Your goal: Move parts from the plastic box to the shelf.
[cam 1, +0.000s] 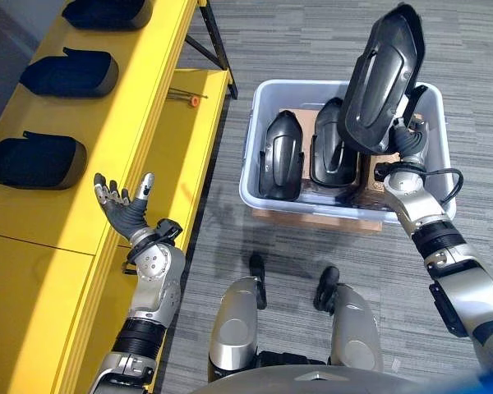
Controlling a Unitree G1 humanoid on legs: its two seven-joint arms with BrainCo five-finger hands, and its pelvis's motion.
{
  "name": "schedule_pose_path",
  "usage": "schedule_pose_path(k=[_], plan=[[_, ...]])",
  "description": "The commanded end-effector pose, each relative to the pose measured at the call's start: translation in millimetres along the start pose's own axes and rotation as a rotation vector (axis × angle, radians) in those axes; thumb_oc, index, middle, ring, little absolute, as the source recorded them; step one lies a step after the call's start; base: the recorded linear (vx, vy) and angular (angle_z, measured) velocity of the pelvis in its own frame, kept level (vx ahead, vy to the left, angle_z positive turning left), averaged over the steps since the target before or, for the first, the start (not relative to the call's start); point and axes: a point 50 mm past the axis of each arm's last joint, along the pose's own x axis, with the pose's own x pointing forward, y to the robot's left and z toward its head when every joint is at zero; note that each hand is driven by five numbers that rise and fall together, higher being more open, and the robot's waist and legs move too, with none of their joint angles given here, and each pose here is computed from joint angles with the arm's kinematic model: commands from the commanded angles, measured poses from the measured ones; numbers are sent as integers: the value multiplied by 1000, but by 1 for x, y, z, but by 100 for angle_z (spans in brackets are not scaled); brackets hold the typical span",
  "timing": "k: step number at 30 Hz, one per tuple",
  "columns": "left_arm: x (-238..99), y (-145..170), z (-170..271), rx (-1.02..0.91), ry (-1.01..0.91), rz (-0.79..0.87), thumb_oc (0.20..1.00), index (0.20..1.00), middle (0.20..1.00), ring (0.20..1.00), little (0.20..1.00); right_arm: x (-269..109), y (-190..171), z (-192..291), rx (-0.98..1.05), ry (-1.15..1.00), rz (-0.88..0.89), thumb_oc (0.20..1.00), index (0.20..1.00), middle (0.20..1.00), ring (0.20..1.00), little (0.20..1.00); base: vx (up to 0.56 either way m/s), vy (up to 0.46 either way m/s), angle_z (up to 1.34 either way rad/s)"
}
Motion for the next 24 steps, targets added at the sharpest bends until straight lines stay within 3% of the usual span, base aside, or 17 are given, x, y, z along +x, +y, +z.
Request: schedule_pose_path(k=[1,24], plan=[[-4,0,6,16,-61,-44,1000,1000,1000,1000,1000,10,-1,40,118,-125,-3,200,200,200,200,200,0,0,0],[-12,8,10,37,-99,-60,1000,1000,1000,1000,1000,-26,40,75,279,-267,325,200,200,200,200,200,-7,10,3]])
